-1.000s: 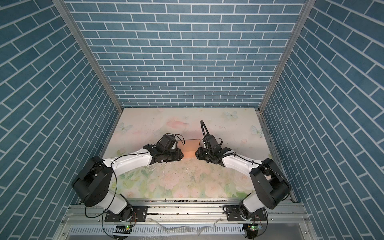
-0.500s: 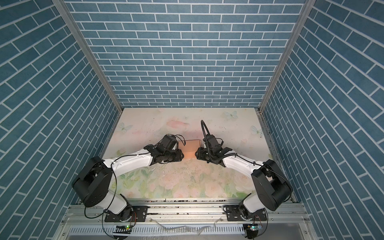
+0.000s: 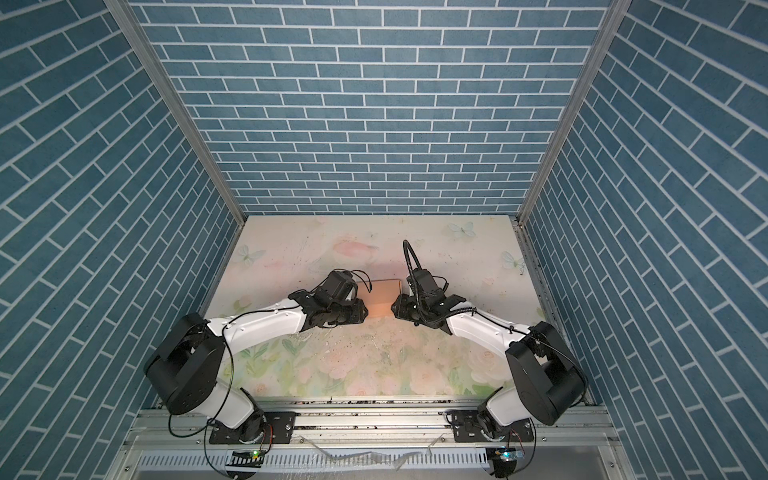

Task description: Fold the paper box

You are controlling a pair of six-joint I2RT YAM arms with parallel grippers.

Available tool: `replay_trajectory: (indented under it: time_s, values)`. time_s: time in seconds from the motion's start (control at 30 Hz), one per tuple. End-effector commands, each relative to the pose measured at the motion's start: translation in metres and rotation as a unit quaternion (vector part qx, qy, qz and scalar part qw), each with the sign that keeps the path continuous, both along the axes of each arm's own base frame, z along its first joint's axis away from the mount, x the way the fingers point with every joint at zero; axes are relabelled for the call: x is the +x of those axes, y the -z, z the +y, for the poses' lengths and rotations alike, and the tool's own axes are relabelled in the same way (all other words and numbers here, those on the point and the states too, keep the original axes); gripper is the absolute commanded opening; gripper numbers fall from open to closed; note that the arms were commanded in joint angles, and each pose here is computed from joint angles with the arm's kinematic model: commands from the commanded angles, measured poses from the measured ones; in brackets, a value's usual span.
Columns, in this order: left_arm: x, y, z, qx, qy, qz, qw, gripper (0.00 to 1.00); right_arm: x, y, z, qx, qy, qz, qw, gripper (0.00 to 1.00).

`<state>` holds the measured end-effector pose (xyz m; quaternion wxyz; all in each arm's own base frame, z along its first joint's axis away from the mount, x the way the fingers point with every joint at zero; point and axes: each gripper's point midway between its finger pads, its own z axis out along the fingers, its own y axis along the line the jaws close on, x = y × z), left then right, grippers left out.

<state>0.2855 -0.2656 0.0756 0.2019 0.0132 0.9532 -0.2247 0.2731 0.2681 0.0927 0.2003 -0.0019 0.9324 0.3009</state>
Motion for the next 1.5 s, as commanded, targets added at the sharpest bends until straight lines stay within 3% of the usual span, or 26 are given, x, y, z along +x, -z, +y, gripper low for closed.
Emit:
replay_trajectory:
  time_s: [0.0, 0.7, 1.13, 1.47]
  values:
    - [0.000, -0.007, -0.008, -0.008, 0.007, -0.005, 1.000, 0.47, -0.002, -0.019, 0.009, 0.030, -0.001, 0.000, 1.000, 0.39]
    - [-0.001, 0.007, -0.010, 0.002, 0.010, 0.008, 1.000, 0.48, -0.012, 0.004, 0.013, 0.046, 0.003, 0.038, 0.998, 0.30]
    - [-0.001, 0.018, -0.011, 0.011, 0.012, 0.017, 1.000, 0.48, -0.011, 0.031, 0.014, 0.035, -0.001, 0.056, 0.998, 0.30]
    - [0.002, 0.008, -0.013, 0.012, 0.017, 0.012, 1.000, 0.47, -0.008, 0.012, 0.020, 0.052, -0.005, 0.054, 0.997, 0.30]
